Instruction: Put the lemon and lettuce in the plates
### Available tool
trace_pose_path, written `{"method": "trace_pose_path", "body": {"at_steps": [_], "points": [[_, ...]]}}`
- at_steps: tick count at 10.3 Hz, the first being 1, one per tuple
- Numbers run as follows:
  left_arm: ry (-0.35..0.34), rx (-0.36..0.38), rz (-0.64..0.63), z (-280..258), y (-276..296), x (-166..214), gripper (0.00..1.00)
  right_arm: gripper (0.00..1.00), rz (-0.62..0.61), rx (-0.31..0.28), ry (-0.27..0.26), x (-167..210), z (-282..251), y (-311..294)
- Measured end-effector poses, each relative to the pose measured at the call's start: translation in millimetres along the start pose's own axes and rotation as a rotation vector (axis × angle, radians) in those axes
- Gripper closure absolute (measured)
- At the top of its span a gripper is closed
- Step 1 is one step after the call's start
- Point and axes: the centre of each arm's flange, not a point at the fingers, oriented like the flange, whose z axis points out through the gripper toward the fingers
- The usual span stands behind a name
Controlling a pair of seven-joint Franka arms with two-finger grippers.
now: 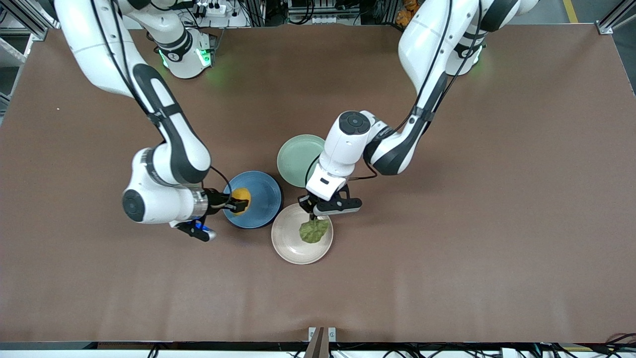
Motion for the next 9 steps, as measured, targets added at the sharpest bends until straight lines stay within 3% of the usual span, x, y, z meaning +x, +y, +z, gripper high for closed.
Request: {"method": "trace_pose_path", "body": {"at_steps": [3,6,7,8,9], "points": [[-0.014,0.007,0.007,24.7,-7.4,-14.9,0.98,0.37,0.045,0.009,-0.053,7.4,34.3,10.7],[-0.006,0.003,0.008,17.2,0.6,-8.7,0.56,0.03,0.022,0.033,-0.03,8.1,14.5,-4.8],[-0.017,0.036,0.006,9.0,3.6,-1.8,0.43,0.0,0.007,0.03,-0.034,8.7,-9.6,-9.4],[-0.034,0.081,0.004,-7.0,9.3,6.8,0.32,0.0,-0.029,-0.016,-0.023,12.9,-46.6,-4.0],[-0.047,0.121,0.007,-31.6,16.3,18.5,0.19,0.0,-0.076,-0.1,0.03,15.8,-94.2,6.9]]}}
